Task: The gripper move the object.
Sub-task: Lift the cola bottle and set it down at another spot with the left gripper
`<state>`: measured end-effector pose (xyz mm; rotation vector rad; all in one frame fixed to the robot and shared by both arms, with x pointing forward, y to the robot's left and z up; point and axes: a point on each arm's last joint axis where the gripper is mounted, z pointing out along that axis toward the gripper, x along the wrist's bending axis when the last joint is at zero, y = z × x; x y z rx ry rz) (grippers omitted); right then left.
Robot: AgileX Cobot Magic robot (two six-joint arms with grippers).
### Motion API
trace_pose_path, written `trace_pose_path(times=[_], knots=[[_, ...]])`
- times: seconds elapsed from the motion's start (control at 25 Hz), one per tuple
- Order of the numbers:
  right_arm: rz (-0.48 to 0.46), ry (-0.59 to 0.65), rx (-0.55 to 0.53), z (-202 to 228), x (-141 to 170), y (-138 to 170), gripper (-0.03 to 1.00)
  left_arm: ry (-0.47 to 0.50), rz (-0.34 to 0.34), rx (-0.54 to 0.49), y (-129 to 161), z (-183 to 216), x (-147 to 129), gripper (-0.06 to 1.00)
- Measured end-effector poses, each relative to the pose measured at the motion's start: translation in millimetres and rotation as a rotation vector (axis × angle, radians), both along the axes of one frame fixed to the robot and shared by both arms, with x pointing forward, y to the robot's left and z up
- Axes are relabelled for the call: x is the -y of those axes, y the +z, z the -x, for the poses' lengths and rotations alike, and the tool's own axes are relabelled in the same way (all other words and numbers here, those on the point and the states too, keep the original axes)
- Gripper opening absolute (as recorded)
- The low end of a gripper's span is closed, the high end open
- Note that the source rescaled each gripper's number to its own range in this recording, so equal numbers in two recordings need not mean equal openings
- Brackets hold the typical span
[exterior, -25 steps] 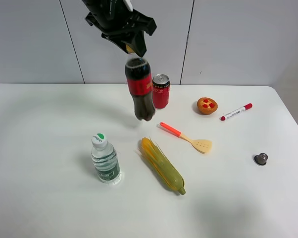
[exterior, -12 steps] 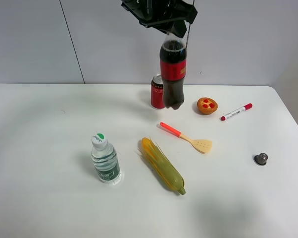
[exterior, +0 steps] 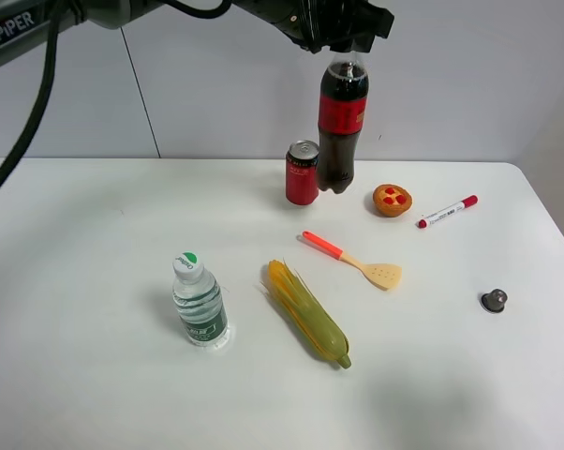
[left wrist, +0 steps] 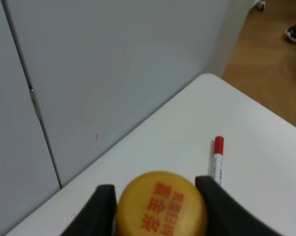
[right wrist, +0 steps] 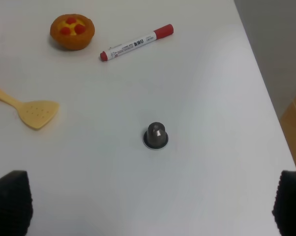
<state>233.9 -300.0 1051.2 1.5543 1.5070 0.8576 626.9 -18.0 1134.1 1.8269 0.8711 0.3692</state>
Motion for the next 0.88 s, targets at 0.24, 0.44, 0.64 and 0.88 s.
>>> trace_pose_path(times=[0.24, 0.44, 0.64, 0.88], knots=[[0.0, 0.0, 0.0, 0.0, 0.0, 0.0, 1.0, 0.028, 0.032, 0.03, -16.7, -12.7, 7.3, 0.0], [0.0, 0.0, 0.0, 0.0, 0.0, 0.0, 1.0, 0.038, 0.045, 0.04, -28.8, -19.7, 11.9, 0.0], [0.0, 0.0, 0.0, 0.0, 0.0, 0.0, 1.0, 0.05, 0.051, 0.063, -38.2, -27.3, 13.1, 0.0], [0.0, 0.0, 0.0, 0.0, 0.0, 0.0, 1.0, 0.059, 0.045, 0.06, -54.8, -34.3, 16.8, 0.0]])
